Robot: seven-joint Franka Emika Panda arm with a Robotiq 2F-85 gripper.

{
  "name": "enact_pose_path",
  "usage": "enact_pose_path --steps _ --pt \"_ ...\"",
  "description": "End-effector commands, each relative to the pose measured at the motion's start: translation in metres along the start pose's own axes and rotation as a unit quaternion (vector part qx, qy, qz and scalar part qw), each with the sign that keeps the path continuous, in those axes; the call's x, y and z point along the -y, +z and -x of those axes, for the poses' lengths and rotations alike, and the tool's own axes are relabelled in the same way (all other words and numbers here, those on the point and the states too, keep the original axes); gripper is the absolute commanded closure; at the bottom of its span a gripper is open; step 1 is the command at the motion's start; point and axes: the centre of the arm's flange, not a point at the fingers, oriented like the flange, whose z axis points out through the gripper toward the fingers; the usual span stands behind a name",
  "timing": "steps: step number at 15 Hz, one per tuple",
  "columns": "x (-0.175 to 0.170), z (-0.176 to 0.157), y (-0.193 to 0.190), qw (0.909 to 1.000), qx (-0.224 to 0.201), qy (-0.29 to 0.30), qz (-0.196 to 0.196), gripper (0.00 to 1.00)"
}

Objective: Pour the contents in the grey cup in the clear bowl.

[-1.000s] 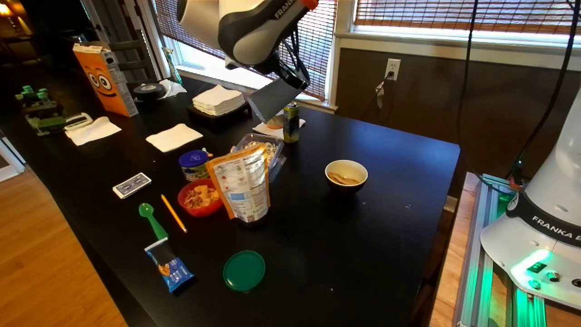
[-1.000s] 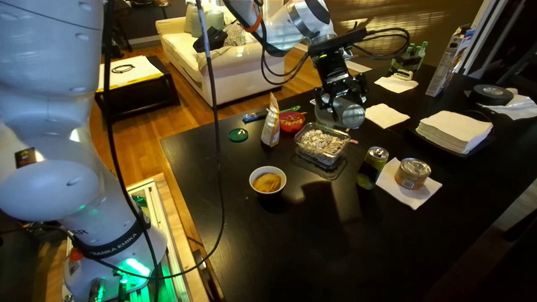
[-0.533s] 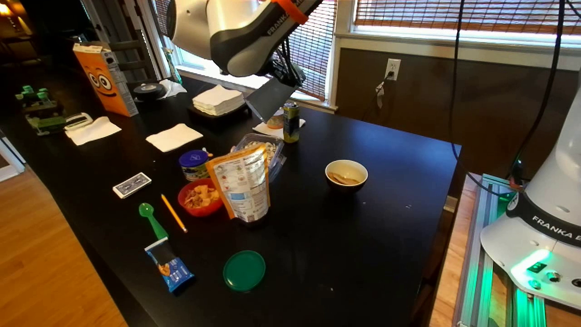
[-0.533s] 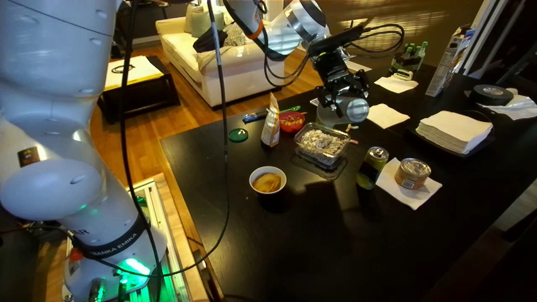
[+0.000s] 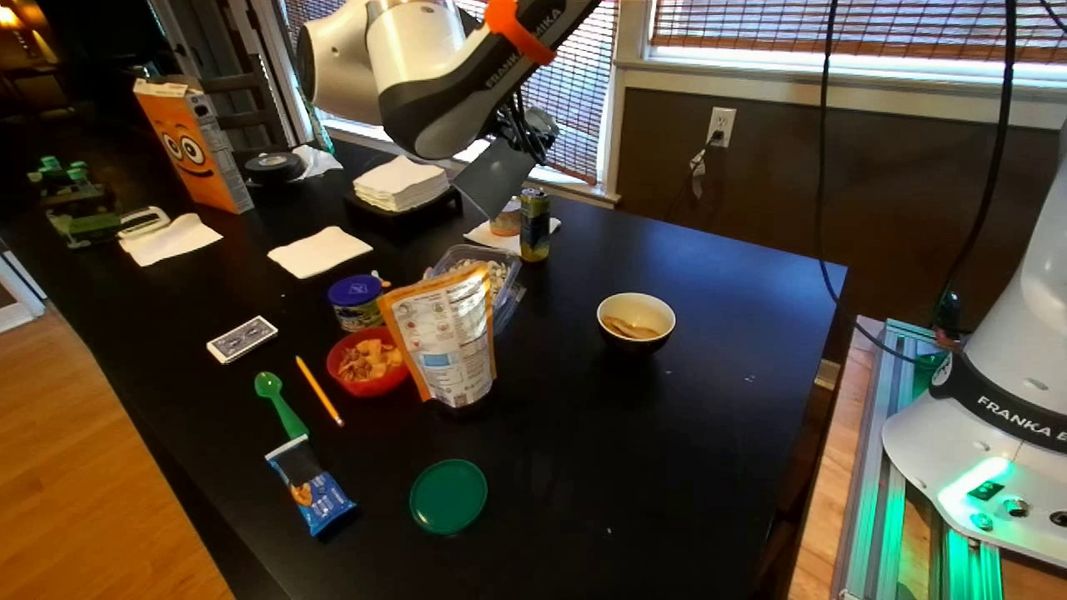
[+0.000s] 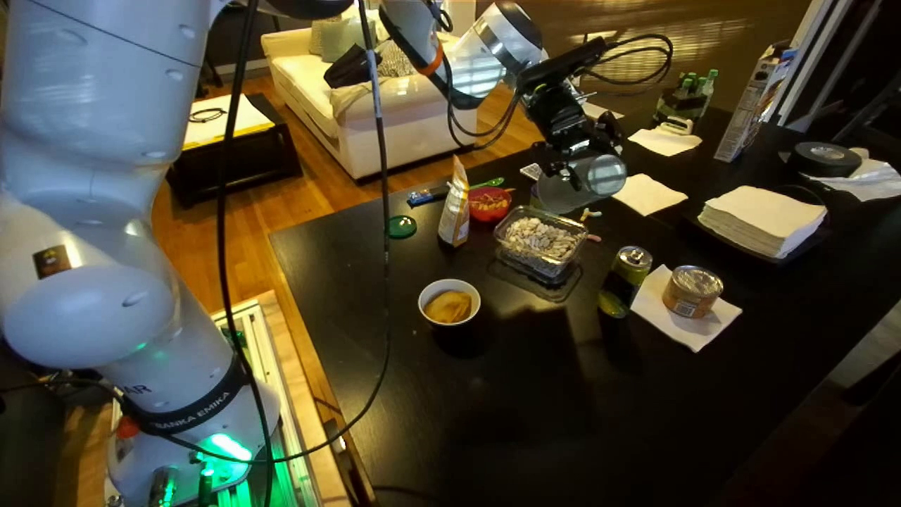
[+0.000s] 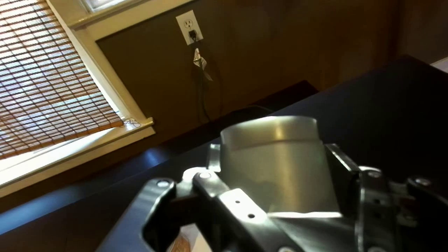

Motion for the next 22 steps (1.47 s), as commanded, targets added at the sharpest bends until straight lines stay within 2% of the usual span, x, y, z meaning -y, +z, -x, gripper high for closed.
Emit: enact_pose_path --steps 1,6,11,19,22 --pt "-0.01 -0.002 -0.012 0.999 0.034 -0.023 0.018 0.52" --pt "-0.013 0.001 -0.027 0.9938 0.083 -0.065 0.035 0.52" --pt "-0.018 0.002 -0.04 0.987 0.114 -0.096 0.059 0.52" --pt "-0.023 0.001 -0.043 0.9825 0.125 -0.117 0.074 0.52" --pt "-0.021 0.016 -0.037 0.9863 0.095 -0.116 0.07 0.52"
